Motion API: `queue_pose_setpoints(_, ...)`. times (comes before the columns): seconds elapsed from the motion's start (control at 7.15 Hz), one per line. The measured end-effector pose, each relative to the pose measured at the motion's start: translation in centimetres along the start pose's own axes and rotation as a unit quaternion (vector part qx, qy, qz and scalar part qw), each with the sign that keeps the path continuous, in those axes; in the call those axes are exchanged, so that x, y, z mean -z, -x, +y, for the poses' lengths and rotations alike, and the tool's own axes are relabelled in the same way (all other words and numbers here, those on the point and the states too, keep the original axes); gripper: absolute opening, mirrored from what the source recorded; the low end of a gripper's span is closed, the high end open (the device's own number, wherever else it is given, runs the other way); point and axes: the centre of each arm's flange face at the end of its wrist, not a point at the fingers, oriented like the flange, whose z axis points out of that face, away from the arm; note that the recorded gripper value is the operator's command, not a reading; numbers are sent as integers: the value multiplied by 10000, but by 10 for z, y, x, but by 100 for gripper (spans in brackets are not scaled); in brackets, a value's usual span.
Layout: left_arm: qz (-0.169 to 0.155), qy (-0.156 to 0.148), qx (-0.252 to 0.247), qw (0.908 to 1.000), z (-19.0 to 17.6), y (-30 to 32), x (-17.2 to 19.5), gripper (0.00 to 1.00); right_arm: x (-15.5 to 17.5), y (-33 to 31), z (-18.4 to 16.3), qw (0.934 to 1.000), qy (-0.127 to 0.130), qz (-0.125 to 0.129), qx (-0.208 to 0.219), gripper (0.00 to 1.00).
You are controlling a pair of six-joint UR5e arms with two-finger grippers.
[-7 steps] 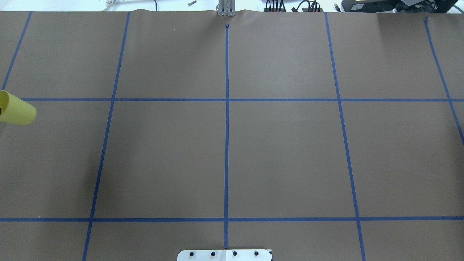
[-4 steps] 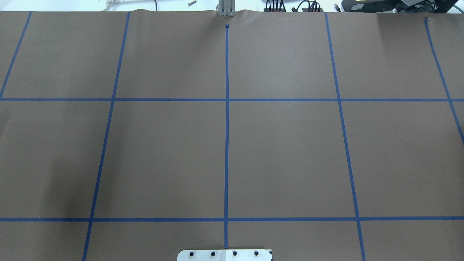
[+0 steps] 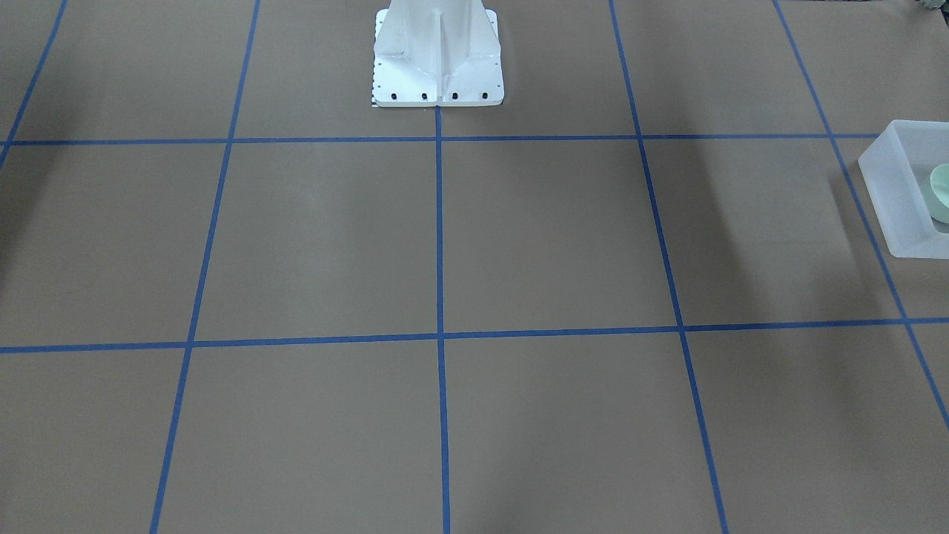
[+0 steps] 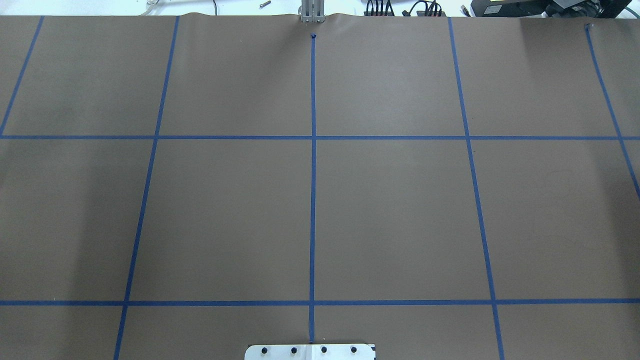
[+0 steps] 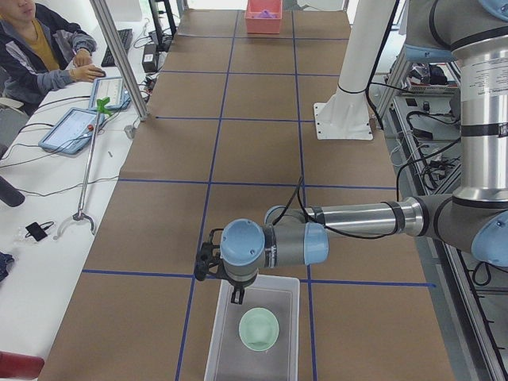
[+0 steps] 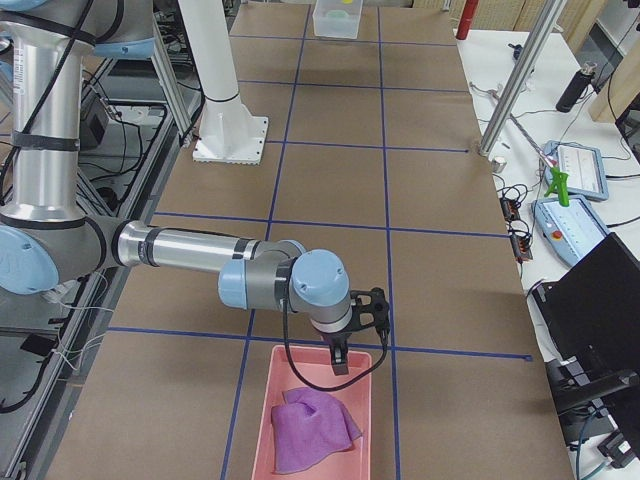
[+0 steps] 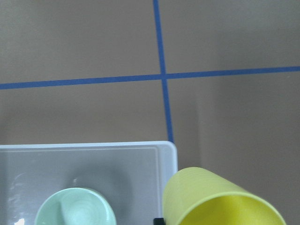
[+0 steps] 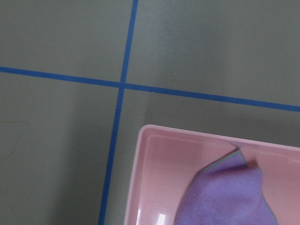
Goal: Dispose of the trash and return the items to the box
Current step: 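Release the yellow cup into the clear bin with the left gripper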
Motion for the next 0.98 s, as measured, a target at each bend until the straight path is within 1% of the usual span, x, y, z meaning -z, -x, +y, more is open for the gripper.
queue_pose_setpoints(0.14, 32, 80, -131, 9999, 13, 35, -14, 0, 3, 36, -14, 9999, -23, -37, -103, 100)
queue_pose_setpoints(0.42, 58, 102, -324, 9994, 35, 90, -45, 0, 0, 86, -29, 9996, 30, -128, -250, 100)
queue_pose_setpoints(0.56, -38, 84, -398, 9992, 42, 114, -61, 0, -3, 95, -30, 9995, 63, -156, -268, 100)
queue_pose_setpoints(0.7, -165, 106, -433, 9989, 40, 133, -70, 0, -4, 99, -31, 9995, 76, -170, -266, 100)
queue_pose_setpoints(0.98, -352, 164, -366, 9986, 35, 155, -76, 0, -6, 102, -32, 9994, 94, -210, -256, 100)
